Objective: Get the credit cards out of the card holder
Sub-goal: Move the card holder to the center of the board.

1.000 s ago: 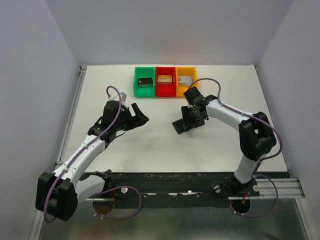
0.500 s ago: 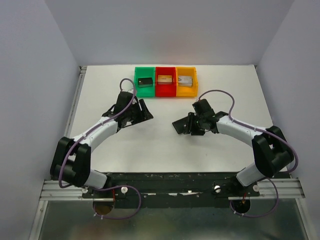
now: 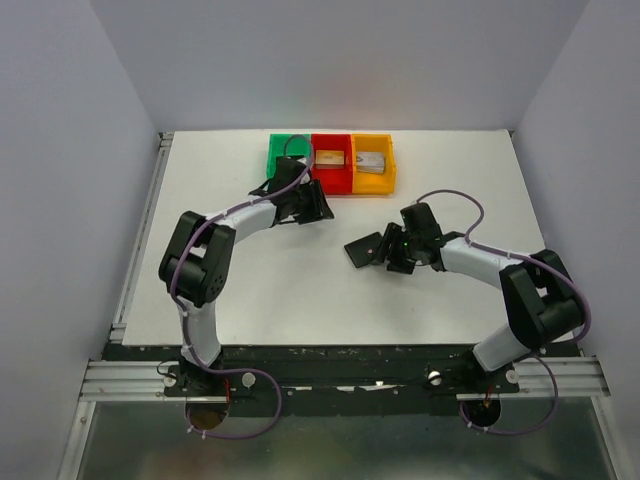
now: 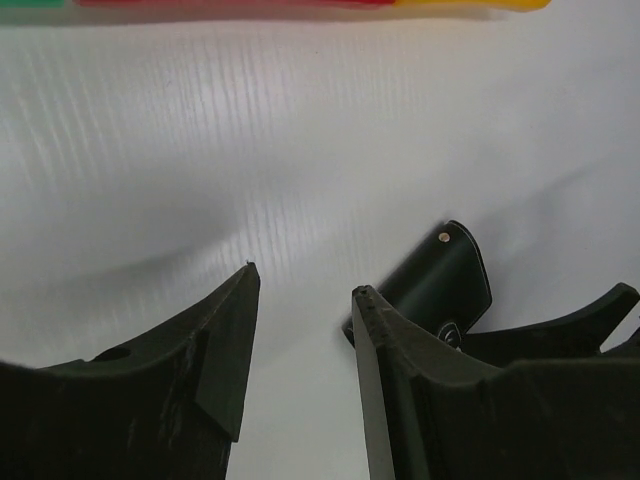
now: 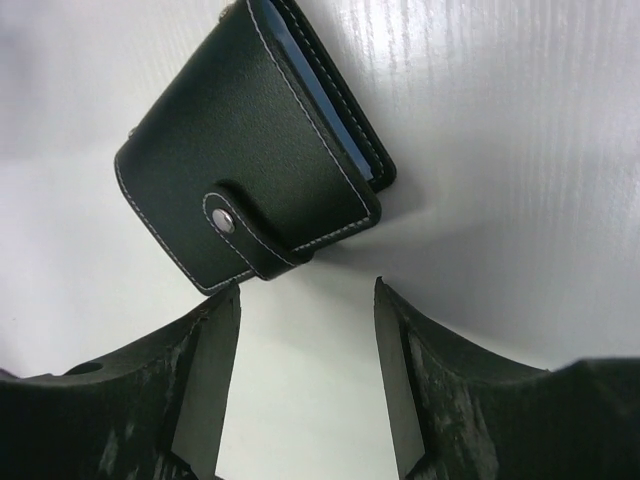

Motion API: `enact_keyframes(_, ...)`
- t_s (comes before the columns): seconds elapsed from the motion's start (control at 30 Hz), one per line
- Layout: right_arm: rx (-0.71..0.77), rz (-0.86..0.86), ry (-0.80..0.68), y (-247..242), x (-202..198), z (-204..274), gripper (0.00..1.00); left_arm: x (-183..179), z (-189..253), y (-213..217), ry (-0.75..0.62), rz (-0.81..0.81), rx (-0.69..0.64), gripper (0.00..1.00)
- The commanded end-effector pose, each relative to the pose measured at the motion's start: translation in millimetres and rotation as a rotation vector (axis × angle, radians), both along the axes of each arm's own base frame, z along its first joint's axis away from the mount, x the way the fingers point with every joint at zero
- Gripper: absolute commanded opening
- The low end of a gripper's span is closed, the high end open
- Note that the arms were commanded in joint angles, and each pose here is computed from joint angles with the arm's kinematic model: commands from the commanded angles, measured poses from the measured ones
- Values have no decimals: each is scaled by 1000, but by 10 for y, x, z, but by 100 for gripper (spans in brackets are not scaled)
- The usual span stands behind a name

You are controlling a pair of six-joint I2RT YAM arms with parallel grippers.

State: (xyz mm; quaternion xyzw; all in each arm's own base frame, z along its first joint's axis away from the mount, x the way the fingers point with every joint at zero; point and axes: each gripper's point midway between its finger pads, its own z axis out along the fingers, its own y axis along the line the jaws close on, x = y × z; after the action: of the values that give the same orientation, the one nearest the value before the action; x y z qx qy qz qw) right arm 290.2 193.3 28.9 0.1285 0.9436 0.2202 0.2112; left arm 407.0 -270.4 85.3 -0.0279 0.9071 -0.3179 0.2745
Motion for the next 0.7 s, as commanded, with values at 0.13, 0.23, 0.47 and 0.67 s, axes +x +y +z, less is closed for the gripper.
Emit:
enact_keyframes(0.13, 50, 12, -7, 59, 259, -26, 65, 6, -188, -470, 17, -149, 17, 54)
enact_keyframes(0.23, 59, 36, -3, 113, 333, -11, 65, -58, -310, -531, 41, -176, 31, 54)
enact_keyframes(0.47, 53, 128, -3, 200, 408, 22, 64, -290, -485, -472, 82, -193, 35, 53)
enact_keyframes(0.67, 51, 224, 2, 284, 447, 26, 63, -646, -610, -330, 144, -183, 26, 52)
